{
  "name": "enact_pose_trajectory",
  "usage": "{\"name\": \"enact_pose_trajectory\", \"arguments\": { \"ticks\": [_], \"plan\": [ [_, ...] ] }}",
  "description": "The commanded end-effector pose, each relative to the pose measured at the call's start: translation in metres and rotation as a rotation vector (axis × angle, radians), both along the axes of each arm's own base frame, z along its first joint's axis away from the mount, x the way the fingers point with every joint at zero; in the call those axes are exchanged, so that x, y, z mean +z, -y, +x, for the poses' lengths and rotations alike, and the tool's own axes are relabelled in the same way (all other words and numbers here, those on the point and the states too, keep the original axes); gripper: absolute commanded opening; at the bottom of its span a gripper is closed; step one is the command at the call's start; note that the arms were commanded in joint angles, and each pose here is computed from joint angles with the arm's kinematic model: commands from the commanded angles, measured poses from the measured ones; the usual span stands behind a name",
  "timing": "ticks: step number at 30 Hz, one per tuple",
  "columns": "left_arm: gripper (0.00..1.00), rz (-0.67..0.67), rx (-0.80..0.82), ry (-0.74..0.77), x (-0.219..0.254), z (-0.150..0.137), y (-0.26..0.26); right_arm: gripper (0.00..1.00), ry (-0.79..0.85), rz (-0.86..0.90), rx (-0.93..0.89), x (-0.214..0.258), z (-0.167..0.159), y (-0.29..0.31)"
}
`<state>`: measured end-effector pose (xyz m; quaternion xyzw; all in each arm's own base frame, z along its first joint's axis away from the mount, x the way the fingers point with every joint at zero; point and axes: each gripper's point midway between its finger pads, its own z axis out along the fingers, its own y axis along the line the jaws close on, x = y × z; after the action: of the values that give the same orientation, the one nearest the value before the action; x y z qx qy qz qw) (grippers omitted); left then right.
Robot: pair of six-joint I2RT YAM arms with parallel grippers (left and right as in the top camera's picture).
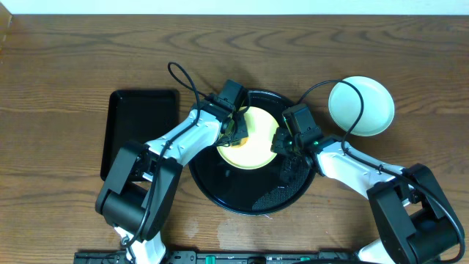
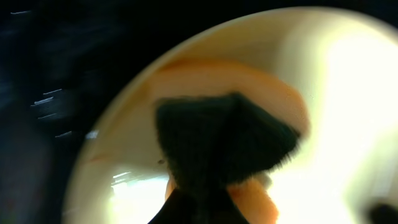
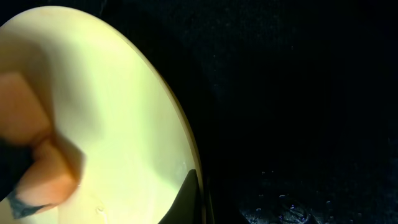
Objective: Clean dirty plates on tray and stack at the side
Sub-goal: 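Lift the sponge and return the left gripper to the small black tray, then lift the yellow plate with the right gripper and carry it right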
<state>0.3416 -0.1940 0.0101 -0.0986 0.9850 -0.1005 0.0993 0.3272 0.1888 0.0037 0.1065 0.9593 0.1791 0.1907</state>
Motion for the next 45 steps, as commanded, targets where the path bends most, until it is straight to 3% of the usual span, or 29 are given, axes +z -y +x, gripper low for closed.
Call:
{"name": "enact_pose_trajectory", "arguments": {
  "ticks": [1, 2, 6, 15, 20, 25, 28, 33, 37, 45],
  "plan": [
    [0.08, 0.254, 0.046, 0.027, -0.004, 0.002, -0.051, 0.01, 0.004, -0.048, -0.01, -0.005, 0.001, 0.007],
    [0.08, 0.333, 0.054, 0.032, -0.002, 0.001, -0.067, 0.01, 0.003, -0.048, -0.01, -0.005, 0.001, 0.007],
    [0.08, 0.445, 0.052, 0.073, 0.007, 0.006, -0.087, 0.01, 0.003, -0.048, -0.01, -0.005, 0.001, 0.007],
    [0.08, 0.421, 0.124, 0.294, 0.088, 0.042, -0.085, 0.01, 0.05, -0.072, 0.052, 0.007, 0.008, 0.003],
    [0.08, 0.448, 0.234, 0.439, 0.157, 0.038, -0.12, 0.01, 0.183, -0.131, 0.238, 0.053, 0.019, -0.02],
    [0.08, 0.463, 0.357, 0.438, 0.187, 0.021, -0.173, 0.01, 0.339, -0.204, 0.412, 0.105, 0.025, -0.047],
    [0.08, 0.46, 0.426, 0.399, 0.191, 0.009, -0.202, 0.01, 0.439, -0.356, 0.484, 0.134, 0.027, -0.054],
    [0.08, 0.344, 0.481, 0.304, 0.179, -0.001, -0.221, 0.01, 0.561, -0.648, 0.471, 0.177, 0.032, -0.049],
    [0.07, 0.328, 0.528, 0.265, 0.171, -0.003, -0.237, 0.01, 0.704, -0.981, 0.349, 0.233, 0.028, -0.037],
    [0.08, 0.322, 0.528, 0.245, 0.166, -0.006, -0.238, 0.01, 0.777, -1.258, 0.368, 0.269, 0.016, -0.039]
  ]
}}
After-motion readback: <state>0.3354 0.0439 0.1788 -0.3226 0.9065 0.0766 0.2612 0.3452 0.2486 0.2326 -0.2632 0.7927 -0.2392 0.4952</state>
